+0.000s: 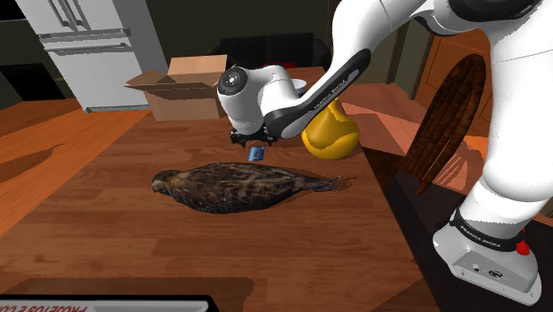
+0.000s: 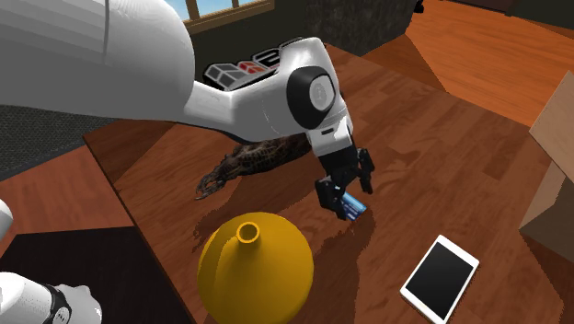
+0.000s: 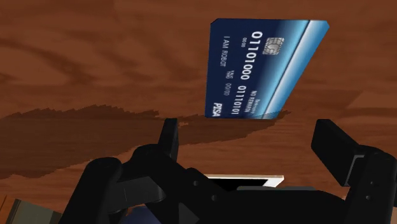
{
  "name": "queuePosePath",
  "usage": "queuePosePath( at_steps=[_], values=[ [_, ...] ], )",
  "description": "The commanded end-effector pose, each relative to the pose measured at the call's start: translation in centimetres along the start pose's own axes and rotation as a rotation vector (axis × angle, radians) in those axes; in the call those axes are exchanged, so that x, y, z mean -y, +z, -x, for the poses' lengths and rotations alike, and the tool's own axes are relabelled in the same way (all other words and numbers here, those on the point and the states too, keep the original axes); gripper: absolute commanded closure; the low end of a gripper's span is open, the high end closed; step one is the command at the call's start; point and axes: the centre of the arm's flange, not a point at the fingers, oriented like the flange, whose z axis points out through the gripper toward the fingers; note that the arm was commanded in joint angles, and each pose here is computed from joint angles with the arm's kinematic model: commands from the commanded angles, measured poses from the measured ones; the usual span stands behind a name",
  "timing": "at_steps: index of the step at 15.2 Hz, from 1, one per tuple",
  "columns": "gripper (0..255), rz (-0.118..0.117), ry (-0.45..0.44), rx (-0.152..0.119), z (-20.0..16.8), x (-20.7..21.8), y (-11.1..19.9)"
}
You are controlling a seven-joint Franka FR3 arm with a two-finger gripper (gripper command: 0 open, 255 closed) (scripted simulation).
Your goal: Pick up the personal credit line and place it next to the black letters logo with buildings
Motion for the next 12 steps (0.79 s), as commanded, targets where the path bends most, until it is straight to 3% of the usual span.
queuePosePath(
  at_steps=[1,8,9,12],
  values=[
    [0,0.000,0.000,0.000,0.07,0.05,0.71],
    [0,0.000,0.000,0.000,0.07,0.05,0.70],
    [255,0.000,0.000,0.000,0.07,0.05,0.70],
    [255,0.000,0.000,0.000,0.08,0.04,0.71]
  ],
)
